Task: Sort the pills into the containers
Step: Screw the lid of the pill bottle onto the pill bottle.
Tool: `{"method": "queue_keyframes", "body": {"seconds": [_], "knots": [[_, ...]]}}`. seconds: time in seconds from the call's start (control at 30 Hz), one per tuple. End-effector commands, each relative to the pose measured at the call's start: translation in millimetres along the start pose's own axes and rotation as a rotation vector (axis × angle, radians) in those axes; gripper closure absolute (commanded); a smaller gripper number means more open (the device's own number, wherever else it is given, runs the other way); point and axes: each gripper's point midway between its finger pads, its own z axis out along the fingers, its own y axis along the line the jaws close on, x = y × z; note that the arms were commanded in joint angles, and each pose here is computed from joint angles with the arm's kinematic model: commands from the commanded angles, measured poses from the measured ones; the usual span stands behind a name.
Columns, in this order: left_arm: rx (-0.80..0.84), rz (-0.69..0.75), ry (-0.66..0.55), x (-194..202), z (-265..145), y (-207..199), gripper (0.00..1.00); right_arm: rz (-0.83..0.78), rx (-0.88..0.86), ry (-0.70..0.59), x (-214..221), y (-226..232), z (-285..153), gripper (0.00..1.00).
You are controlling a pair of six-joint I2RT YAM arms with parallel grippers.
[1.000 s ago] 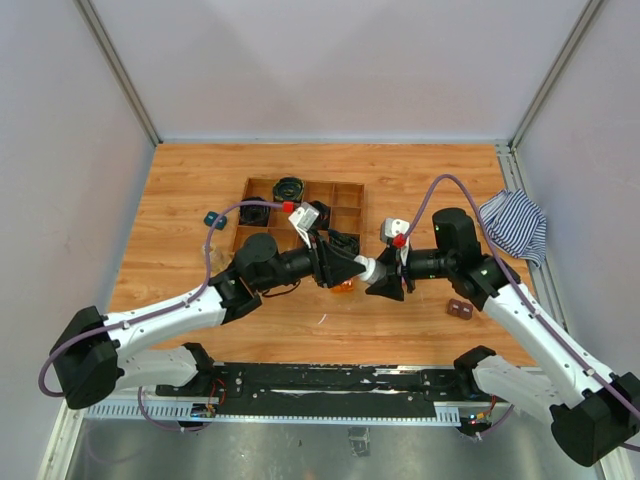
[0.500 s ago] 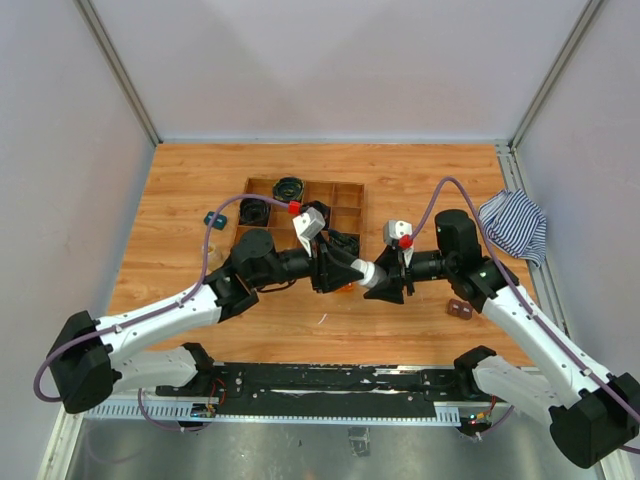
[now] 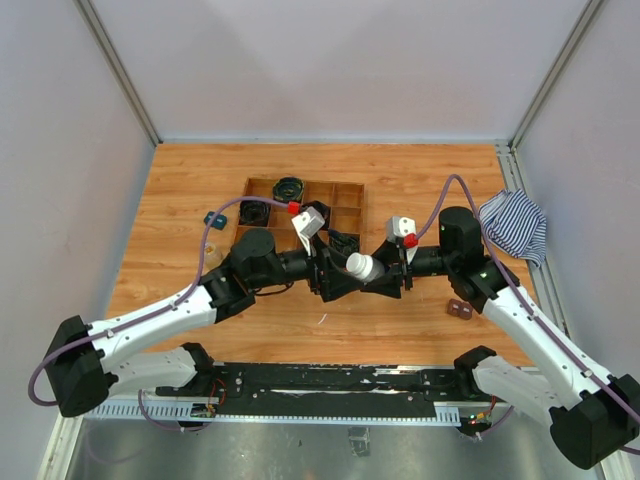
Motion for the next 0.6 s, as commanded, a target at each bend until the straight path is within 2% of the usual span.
{"method": "queue_keyframes", "body": {"seconds": [0.0,0.13,0.27,0.43,0.57], "knots": [[-0.018,-0.033,-0.016,-6,-7,-5,0.15,-0.076,-0.01,-0.048,-22,-1,-1,0.99],[-0.026,-0.035,-0.051,-10,-17,-7,0.04,-0.08,-0.011,-0.043,-21,0,-2,0.99],[0.036,-0.032,-0.104,-13,-36,-24,0.03,-0.099,-0.013,-0.045,-24,2,-3,0.99],[0.079,-0.059,-0.322,-31,-74,-37,0.01,-0.133,-0.028,-0.052,-24,5,-6,0.99],[0.071,-0.146,-0.477,-46,-97,-36,0.01,-0.135,-0.044,-0.059,-23,5,-7,0.99]]}}
